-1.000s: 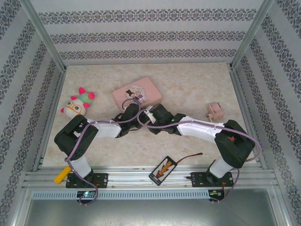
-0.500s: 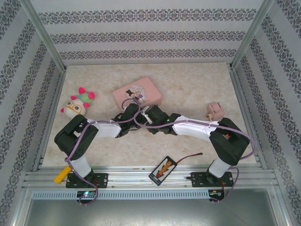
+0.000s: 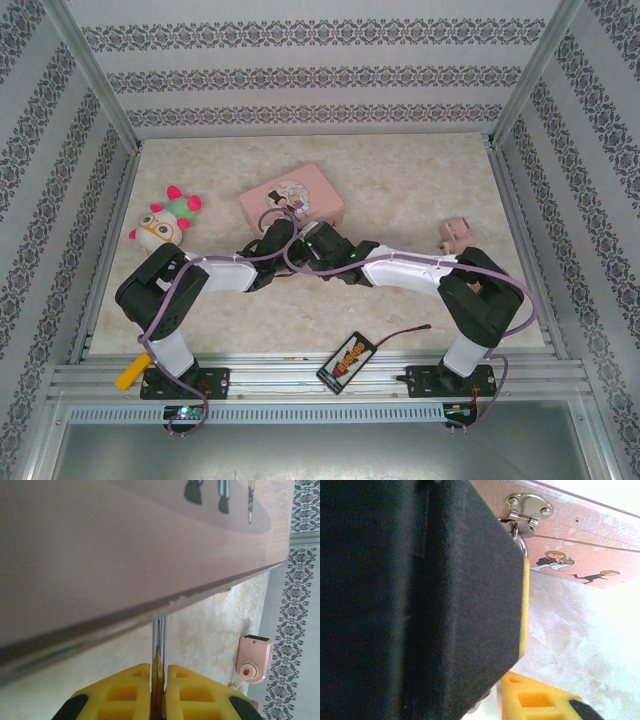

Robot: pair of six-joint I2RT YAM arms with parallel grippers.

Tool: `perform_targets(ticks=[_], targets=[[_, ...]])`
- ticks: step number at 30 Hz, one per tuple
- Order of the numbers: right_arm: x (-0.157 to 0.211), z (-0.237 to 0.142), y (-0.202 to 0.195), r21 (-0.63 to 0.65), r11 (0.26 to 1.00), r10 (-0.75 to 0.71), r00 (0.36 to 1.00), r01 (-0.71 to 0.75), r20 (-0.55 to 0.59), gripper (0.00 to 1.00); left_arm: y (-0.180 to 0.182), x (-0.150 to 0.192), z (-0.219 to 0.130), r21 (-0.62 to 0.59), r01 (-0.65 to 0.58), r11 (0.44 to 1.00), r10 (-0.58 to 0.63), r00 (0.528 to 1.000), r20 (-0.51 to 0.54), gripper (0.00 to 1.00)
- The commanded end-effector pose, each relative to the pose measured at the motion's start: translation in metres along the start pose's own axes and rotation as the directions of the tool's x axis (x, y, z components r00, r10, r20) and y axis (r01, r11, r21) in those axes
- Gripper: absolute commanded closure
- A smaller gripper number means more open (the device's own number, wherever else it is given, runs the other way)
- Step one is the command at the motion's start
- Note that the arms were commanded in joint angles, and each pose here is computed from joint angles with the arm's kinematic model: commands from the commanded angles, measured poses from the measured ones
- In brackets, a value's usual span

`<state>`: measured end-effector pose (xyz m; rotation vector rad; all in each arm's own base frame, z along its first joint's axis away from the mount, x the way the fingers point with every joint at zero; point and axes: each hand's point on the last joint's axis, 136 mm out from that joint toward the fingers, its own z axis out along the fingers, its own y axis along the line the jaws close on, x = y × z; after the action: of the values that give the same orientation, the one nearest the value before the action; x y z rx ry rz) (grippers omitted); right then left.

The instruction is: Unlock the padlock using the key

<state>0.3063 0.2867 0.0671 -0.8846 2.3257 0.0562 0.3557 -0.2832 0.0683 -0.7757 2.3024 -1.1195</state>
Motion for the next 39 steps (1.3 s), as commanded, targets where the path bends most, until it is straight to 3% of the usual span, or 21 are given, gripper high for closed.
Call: perform_targets(ticks=[1,6,10,16,23,28,33,37,39], targets=[[0.013,0.017,-0.006,0.050,0.998,-0.031,0.999,0.032,-0.027,0.88,-0.004,0.025,-0.004,0.007,0.023,1.000,-0.022,0.994,-0.103,1.00],[0.014,0.018,-0.006,-0.016,0.999,0.027,1.000,-0.027,-0.015,1.00,-0.004,0.025,-0.004,0.009,0.024,1.000,-0.023,0.994,-0.102,1.00],[0.008,0.013,-0.001,-0.189,0.972,0.141,0.990,-0.137,0.010,1.00,-0.004,0.025,-0.004,0.008,0.024,1.000,-0.023,0.994,-0.104,1.00],[-0.005,0.000,-0.003,-0.461,0.826,0.363,0.932,-0.325,-0.007,1.00,-0.001,0.026,-0.004,0.010,0.033,0.999,-0.032,0.994,-0.103,0.95],[-0.014,-0.007,-0.010,-0.609,0.666,0.504,0.862,-0.431,-0.059,1.00,-0.002,0.027,-0.002,0.019,0.040,0.999,-0.038,0.993,-0.110,0.87],[-0.015,-0.004,-0.017,-0.635,0.593,0.567,0.816,-0.496,-0.107,1.00,-0.003,0.027,-0.002,0.024,0.043,0.999,-0.040,0.993,-0.110,0.76],[-0.007,0.004,-0.021,-0.607,0.582,0.592,0.794,-0.541,-0.139,1.00,-0.004,0.026,-0.004,0.037,0.048,0.998,-0.044,0.993,-0.106,0.64],[-0.001,0.008,-0.023,-0.583,0.594,0.588,0.794,-0.554,-0.155,1.00,-0.004,0.024,-0.007,0.036,0.045,0.998,-0.042,0.995,-0.091,0.42],[0.001,0.010,-0.025,-0.567,0.611,0.581,0.799,-0.552,-0.152,1.00,-0.004,0.022,-0.011,0.025,0.036,0.999,-0.034,0.996,-0.079,0.22]])
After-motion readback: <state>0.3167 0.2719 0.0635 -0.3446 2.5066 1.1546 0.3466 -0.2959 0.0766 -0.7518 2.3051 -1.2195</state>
